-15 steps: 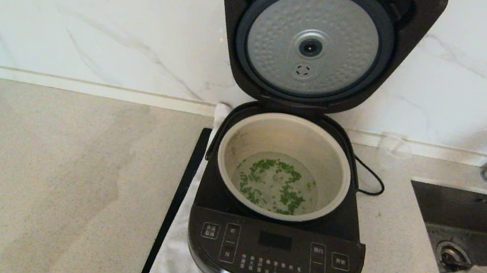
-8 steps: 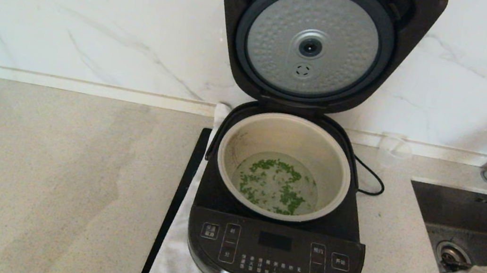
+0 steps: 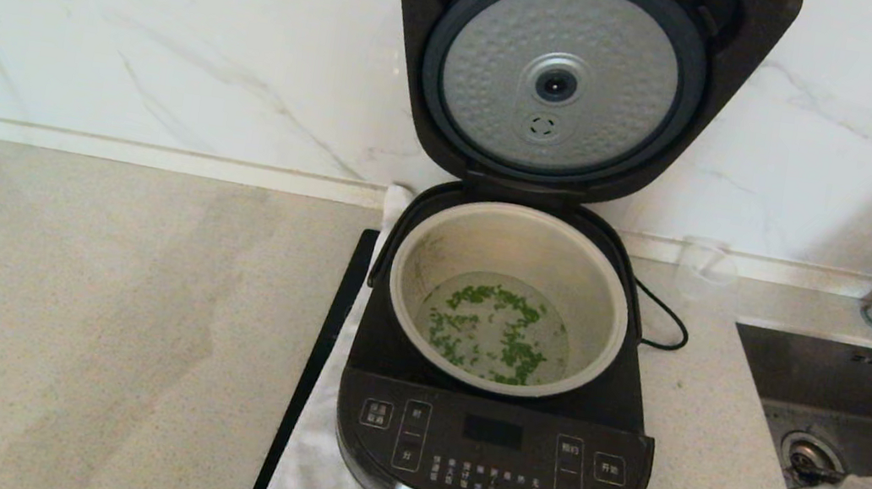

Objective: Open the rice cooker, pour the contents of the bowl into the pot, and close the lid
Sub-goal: Fill a bowl with water from the tap, then pour the water from the bowl into the rice cooker

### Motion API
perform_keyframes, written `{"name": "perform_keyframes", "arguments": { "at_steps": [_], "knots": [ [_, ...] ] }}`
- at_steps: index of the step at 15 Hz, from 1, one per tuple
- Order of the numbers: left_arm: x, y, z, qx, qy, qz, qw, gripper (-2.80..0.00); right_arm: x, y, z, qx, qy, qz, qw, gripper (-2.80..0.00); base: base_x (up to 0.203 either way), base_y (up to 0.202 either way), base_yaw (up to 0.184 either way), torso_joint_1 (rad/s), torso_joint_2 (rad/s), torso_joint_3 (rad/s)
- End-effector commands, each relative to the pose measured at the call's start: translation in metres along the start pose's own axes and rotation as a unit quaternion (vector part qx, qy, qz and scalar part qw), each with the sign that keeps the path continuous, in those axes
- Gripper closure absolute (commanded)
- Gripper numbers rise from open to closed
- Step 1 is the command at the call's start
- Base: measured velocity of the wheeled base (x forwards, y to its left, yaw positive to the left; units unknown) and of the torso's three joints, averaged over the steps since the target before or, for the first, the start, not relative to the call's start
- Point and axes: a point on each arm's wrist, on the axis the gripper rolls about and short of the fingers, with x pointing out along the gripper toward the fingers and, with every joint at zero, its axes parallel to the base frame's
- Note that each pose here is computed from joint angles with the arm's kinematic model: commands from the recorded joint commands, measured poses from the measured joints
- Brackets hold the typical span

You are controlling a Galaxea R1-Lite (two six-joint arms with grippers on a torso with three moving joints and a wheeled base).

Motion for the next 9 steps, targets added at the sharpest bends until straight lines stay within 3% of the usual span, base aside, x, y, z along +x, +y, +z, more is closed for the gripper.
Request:
{"name": "perform_keyframes", "arguments": {
  "at_steps": [1, 6, 9],
  "knots": [
    [0.0, 0.0, 0.0, 0.0, 0.0, 0.0, 1.0, 0.0, -0.037, 0.053, -0.039, -0.068, 0.003, 0.029, 0.997, 0.0, 0.0, 0.0, 0.0, 0.0, 0.0, 0.0],
    [0.0, 0.0, 0.0, 0.0, -0.001, 0.0, 1.0, 0.0, -0.079, 0.131, -0.111, -0.186, 0.073, 0.07, 0.977, 0.0, 0.0, 0.0, 0.0, 0.0, 0.0, 0.0],
    [0.0, 0.0, 0.0, 0.0, -0.001, 0.0, 1.0, 0.0, -0.108, 0.171, -0.139, -0.232, 0.099, 0.108, 0.962, 0.0, 0.0, 0.0, 0.0, 0.0, 0.0, 0.0]
  ]
}}
